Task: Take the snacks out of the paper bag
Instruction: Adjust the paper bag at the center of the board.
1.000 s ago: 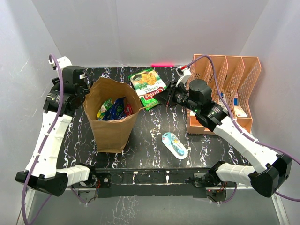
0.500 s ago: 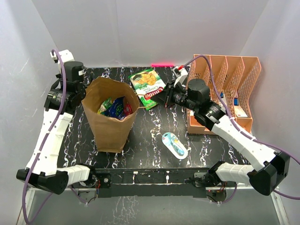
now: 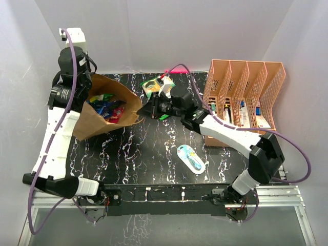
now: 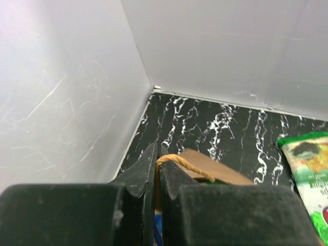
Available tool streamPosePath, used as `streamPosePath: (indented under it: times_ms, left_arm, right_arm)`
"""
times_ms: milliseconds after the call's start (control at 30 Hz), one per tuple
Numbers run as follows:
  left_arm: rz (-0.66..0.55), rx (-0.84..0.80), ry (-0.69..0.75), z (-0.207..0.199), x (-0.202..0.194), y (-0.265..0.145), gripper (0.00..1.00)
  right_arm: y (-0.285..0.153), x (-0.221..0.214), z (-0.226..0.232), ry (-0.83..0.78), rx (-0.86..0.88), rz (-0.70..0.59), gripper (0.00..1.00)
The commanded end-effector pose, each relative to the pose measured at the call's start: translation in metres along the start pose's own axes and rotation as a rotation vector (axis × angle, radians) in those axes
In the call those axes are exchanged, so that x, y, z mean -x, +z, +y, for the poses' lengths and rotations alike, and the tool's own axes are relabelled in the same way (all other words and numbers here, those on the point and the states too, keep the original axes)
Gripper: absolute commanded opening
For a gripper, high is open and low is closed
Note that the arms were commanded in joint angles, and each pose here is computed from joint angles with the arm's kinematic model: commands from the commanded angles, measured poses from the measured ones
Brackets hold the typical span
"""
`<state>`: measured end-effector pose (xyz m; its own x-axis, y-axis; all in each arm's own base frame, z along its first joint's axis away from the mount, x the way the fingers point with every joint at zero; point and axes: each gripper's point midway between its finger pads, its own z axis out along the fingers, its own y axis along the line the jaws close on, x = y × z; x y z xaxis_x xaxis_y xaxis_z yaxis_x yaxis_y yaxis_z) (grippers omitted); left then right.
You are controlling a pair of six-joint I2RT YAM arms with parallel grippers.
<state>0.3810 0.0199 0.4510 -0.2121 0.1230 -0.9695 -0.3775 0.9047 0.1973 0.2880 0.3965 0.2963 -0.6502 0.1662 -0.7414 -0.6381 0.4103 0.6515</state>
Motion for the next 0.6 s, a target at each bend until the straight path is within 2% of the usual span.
streamPosePath:
  times_ms: [0, 167, 300, 467, 567]
  left_arm:
    - [-0.186, -0.208, -0.082, -0.004, 0.033, -0.042, 0.0]
    - [-0.149, -0.532, -0.096, -0.047, -0.025, -0.085, 0.0]
    - [-0.076, -0.673, -0.128, -0.061, -0.065, -0.114, 0.0]
    - [-0.064, -0.762, -0.222, -0.064, -0.078, -0.143, 0.0]
    - [-0.06, -0.825, -0.236, -0.068, -0.078, -0.157, 0.0]
  right_arm:
    - [0.011, 0.005, 0.025, 0.04, 0.092, -0.044, 0.08]
    - [0.001, -0.058, 0.003, 0.084, 0.058, 0.089, 0.08]
    - [-0.015, -0.101, -0.004, 0.062, 0.019, 0.177, 0.11]
    - [-0.03, -0.139, -0.013, 0.037, -0.023, 0.266, 0.16]
    - [-0.038, -0.14, -0.024, -0.006, -0.09, 0.282, 0.22]
